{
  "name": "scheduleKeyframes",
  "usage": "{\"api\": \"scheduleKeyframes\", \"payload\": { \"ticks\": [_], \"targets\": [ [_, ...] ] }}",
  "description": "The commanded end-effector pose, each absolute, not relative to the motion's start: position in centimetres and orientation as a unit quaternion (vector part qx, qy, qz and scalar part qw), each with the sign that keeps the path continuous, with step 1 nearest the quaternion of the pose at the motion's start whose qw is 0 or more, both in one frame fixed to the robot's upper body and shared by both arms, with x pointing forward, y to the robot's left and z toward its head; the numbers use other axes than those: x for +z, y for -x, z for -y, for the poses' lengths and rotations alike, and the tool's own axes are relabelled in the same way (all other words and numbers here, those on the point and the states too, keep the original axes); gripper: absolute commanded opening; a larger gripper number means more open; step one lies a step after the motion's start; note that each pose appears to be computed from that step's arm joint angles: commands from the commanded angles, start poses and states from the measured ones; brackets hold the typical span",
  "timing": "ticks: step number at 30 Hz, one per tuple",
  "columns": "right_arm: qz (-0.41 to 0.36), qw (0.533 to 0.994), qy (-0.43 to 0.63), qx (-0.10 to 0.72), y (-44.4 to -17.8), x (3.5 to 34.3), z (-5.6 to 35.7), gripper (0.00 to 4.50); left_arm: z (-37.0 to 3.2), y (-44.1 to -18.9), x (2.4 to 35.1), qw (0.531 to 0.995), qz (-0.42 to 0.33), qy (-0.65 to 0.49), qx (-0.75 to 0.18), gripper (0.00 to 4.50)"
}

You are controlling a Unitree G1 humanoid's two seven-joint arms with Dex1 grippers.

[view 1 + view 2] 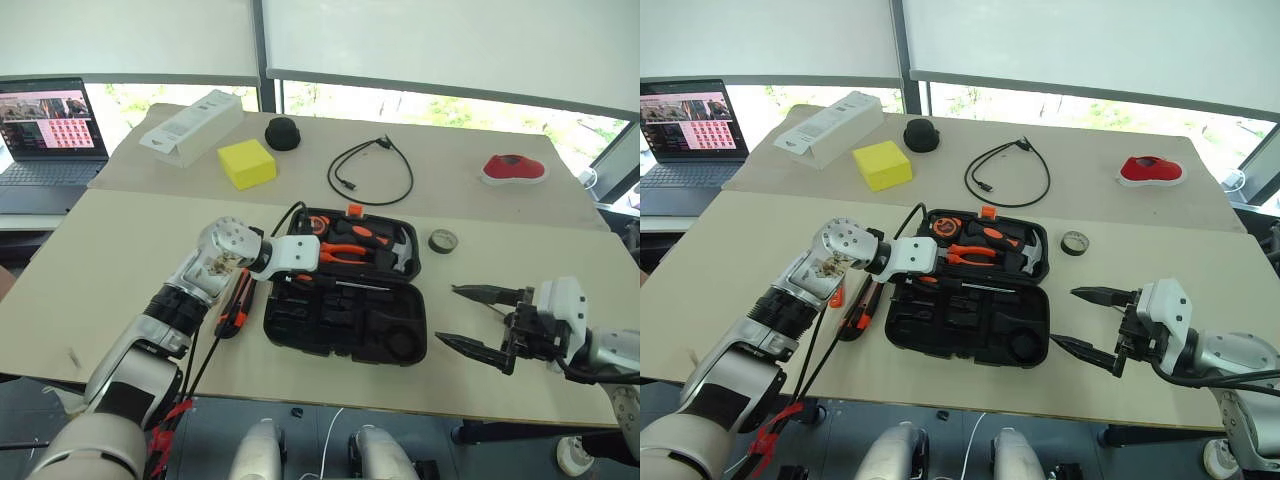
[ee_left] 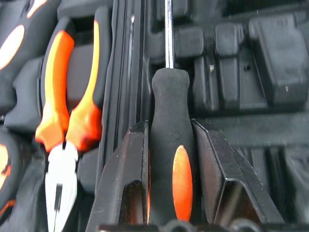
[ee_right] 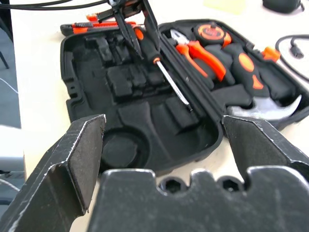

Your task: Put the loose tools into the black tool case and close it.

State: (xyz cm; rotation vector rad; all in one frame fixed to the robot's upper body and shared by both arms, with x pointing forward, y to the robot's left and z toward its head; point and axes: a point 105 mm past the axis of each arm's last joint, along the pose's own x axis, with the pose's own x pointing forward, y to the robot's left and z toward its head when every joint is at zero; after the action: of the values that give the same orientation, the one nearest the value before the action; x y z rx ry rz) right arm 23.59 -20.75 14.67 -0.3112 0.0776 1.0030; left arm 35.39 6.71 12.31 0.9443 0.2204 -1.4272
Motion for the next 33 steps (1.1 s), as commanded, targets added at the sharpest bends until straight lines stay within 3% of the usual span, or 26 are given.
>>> {"api": "scheduleKeyframes", "payload": {
  "ticks": [1, 5, 9, 12, 17, 21, 33],
  "targets": [
    [-0.038, 0.868, 0.166, 0.467, -23.5, 15.3, 21.6, 4.5, -5.5, -35.3, 14.0, 0.671, -0.054, -0.393, -0.627, 2.57],
    [-0.033, 0.867, 0.158, 0.471, -23.4, 15.4, 21.6, 4.5, -5.1, -35.7, 15.8, 0.705, -0.014, -0.36, -0.611, 3.9],
    [-0.025, 0.866, 0.142, 0.479, -23.0, 15.5, 21.3, 4.5, -5.6, -35.3, 17.3, 0.725, 0.019, -0.311, -0.614, 3.9],
    [-0.015, 0.869, 0.137, 0.475, -22.9, 15.6, 21.2, 4.5, -6.7, -35.2, 16.1, 0.728, 0.006, -0.308, -0.612, 3.15],
    [0.007, 0.879, 0.122, 0.461, -23.2, 16.1, 21.1, 4.5, -7.0, -34.7, 13.5, 0.736, -0.019, -0.277, -0.617, 1.26],
    [0.01, 0.882, 0.117, 0.456, -23.2, 16.0, 20.9, 4.5, -6.5, -34.8, 11.8, 0.75, -0.039, -0.261, -0.606, 0.11],
    [0.009, 0.886, 0.099, 0.452, -23.3, 15.7, 20.0, 4.5, -5.8, -34.2, 7.9, 0.739, -0.135, -0.262, -0.606, 0.11]
  ]
}}
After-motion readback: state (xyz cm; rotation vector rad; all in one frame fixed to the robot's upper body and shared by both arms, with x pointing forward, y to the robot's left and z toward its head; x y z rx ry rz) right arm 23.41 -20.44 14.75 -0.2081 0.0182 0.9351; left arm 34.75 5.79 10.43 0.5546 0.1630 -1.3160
